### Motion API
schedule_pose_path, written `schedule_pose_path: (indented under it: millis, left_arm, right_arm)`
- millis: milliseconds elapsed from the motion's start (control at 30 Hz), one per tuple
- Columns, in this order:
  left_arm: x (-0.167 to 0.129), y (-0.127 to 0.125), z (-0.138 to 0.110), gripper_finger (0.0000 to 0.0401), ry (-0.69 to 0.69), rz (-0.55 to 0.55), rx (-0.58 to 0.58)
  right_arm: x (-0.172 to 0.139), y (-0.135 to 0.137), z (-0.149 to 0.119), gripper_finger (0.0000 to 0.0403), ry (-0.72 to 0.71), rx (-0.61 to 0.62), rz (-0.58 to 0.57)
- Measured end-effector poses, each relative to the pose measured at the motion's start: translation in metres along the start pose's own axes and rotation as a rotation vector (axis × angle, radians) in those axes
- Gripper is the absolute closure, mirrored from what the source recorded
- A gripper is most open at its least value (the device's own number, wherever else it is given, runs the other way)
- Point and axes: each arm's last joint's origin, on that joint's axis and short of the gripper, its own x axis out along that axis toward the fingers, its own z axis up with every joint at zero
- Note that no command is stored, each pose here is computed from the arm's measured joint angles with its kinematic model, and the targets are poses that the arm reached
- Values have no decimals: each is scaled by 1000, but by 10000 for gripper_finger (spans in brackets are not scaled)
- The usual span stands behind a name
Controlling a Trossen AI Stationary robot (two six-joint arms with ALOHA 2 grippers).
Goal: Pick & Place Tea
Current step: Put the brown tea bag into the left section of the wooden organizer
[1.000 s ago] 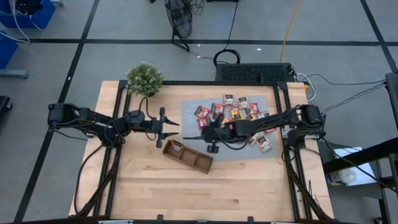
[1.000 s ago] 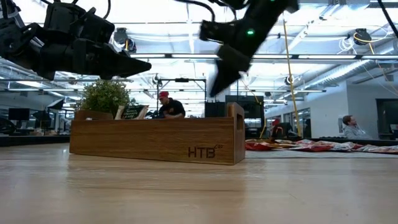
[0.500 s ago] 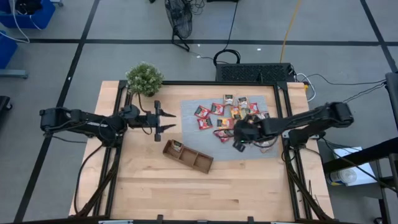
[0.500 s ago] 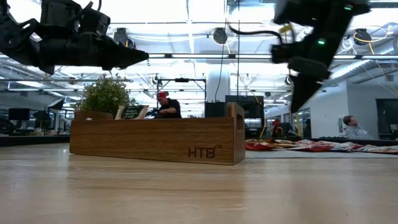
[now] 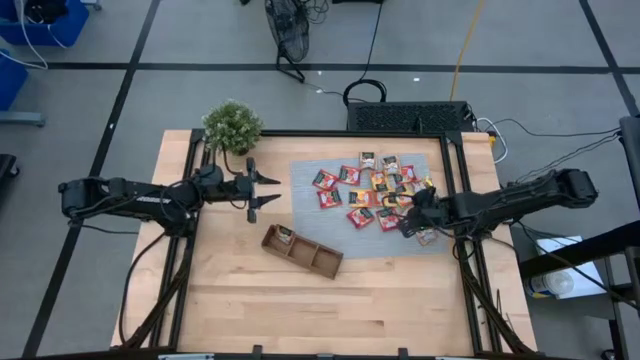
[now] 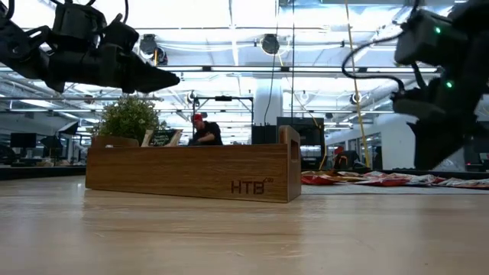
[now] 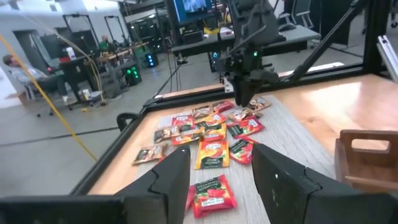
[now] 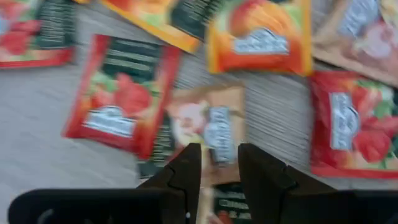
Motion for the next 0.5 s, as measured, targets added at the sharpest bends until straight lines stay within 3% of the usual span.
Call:
schedule_pose_path:
  millis: [367, 500]
  left_arm:
    - [0, 0, 0, 226, 0, 0, 44]
    - [0, 0, 0, 226, 0, 0, 44]
  right_arm:
    - [11, -9, -8, 310, 8, 48, -5]
    - [11, -2, -6, 310, 23, 42, 81]
